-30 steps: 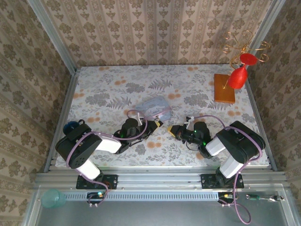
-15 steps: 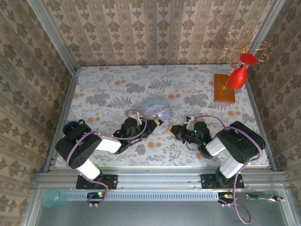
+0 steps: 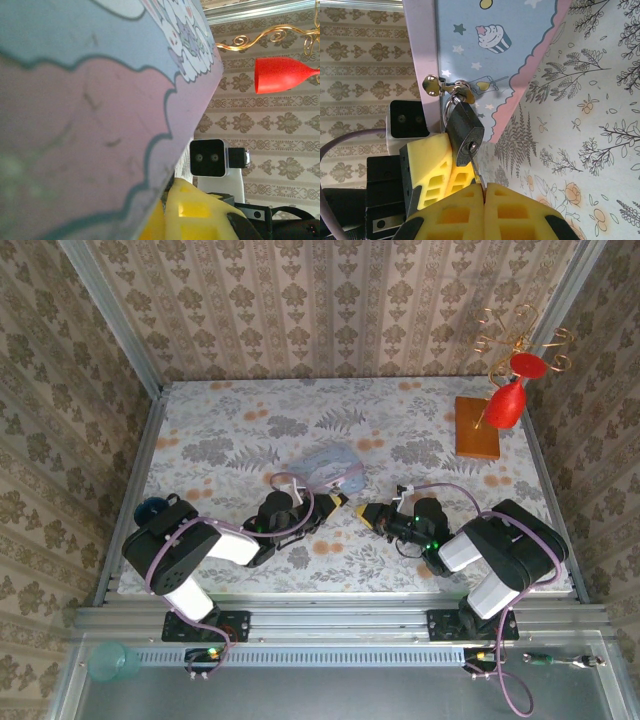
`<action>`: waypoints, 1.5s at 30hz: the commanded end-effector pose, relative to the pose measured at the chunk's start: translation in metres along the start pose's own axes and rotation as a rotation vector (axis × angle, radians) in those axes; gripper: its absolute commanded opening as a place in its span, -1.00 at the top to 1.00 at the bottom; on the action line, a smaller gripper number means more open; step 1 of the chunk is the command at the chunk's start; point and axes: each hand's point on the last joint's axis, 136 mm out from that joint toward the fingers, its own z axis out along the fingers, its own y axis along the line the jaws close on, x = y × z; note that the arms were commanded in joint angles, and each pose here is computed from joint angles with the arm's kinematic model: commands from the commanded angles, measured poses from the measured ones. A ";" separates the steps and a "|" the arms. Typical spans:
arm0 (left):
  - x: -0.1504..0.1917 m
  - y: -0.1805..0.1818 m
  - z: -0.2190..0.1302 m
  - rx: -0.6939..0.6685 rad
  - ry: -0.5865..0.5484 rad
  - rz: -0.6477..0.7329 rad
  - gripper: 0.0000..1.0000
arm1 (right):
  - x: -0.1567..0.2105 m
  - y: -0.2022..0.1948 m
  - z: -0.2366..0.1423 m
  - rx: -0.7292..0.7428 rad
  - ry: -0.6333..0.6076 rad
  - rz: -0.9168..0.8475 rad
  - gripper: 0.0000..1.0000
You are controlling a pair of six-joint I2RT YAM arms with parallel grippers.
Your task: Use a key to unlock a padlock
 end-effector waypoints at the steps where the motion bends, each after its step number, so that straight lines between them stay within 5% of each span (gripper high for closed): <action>1: 0.002 -0.027 0.002 0.098 0.011 0.007 1.00 | -0.004 0.012 0.002 -0.037 -0.019 -0.022 1.00; 45: 0.006 -0.032 0.006 0.122 0.020 -0.013 1.00 | -0.012 0.001 0.010 -0.003 -0.070 0.037 1.00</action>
